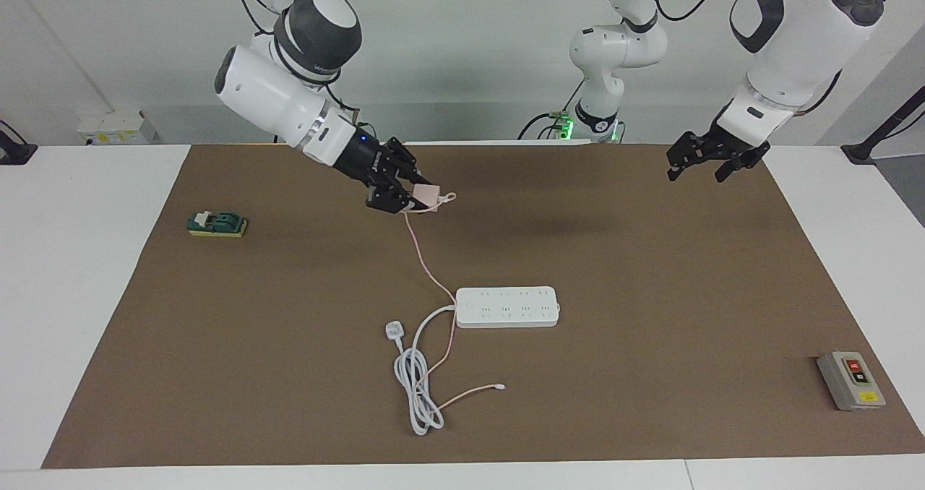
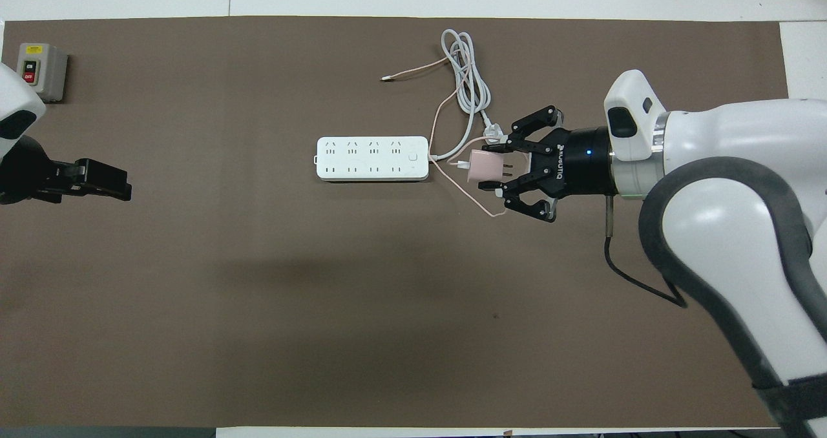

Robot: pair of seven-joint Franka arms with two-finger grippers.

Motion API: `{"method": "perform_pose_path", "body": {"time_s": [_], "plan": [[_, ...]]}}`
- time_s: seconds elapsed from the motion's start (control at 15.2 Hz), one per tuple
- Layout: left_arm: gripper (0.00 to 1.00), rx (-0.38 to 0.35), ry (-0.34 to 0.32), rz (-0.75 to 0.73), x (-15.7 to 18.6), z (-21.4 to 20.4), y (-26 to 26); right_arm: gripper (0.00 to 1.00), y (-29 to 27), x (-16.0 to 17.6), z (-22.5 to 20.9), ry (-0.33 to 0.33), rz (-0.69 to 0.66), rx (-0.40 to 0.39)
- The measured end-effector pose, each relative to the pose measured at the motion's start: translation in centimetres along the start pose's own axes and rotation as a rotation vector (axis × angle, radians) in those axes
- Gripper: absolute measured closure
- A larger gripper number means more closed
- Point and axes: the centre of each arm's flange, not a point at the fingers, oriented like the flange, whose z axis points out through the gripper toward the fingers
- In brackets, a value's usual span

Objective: Plug charger into power strip
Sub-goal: 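Carry the charger over the strip while the left gripper grasps the strip end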

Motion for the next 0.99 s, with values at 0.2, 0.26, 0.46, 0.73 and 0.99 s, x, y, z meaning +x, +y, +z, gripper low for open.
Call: {"method": "perform_pose_path", "body": {"time_s": [0.2,0.26,0.46,0.73,0.99], "plan": [[0.00,-0.200,0.018,-0.015,-0.7,2.2,-1.5,0.51,-0.8,1.2,0.6,-0.027,-0.037,-0.007],[0.00,-0.277,0.019,-0.022,-1.0,2.9,-1.9,0.51,-1.1,1.4,0.9,-0.055,-0.066,-0.008],[0.00,-0.506,0.034,-0.046,-1.2,4.8,-2.2,0.51,-2.2,2.8,2.5,-0.103,-0.143,-0.023],[0.00,-0.736,0.046,-0.087,-0.8,6.9,-1.7,0.51,-2.5,3.3,4.2,-0.105,-0.159,-0.057],[0.00,-0.982,0.058,-0.129,0.7,9.7,-0.1,0.51,-2.2,3.5,6.6,-0.094,-0.140,-0.095]]}}
